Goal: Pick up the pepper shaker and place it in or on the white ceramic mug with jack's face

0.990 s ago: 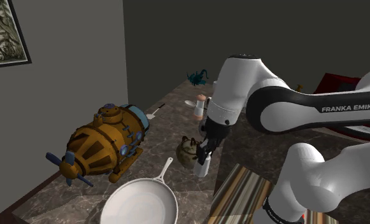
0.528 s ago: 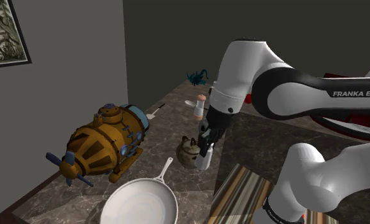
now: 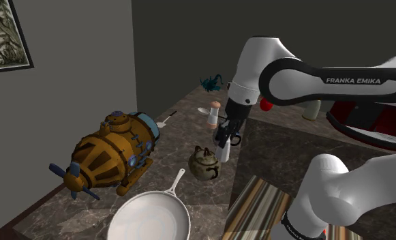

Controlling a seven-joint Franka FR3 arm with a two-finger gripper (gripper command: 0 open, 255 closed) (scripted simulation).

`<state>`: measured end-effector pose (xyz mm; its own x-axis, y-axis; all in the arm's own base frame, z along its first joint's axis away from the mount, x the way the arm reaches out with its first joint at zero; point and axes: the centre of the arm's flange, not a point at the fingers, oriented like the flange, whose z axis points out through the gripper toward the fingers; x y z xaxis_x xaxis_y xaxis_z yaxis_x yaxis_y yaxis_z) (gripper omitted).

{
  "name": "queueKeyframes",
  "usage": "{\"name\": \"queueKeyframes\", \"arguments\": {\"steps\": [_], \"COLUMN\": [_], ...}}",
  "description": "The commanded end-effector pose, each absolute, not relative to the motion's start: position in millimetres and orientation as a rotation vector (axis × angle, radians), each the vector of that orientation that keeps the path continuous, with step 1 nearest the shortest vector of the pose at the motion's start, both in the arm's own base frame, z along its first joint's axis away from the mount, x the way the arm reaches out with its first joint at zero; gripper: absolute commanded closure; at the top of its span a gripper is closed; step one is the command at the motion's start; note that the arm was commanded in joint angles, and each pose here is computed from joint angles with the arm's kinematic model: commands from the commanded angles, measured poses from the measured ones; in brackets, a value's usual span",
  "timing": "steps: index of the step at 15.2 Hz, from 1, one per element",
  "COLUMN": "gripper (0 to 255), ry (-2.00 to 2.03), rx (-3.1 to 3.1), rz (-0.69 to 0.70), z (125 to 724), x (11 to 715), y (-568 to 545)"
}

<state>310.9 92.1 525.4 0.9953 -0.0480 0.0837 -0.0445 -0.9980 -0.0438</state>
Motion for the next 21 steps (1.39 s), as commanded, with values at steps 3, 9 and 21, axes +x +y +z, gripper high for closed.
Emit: {"name": "queueKeyframes", "arguments": {"steps": [3,9,21], "gripper": [255,255,255], "ry": [0.07,0.07,0.07], "rx": [-3.097,-3.097,-3.097], "rz": [-0.132,-0.132,-0.132], "z": [526.9,531.1,539.5], "x": [329.9,360.3,421.1], "y": [41.2,-31.8,-177.8]}}
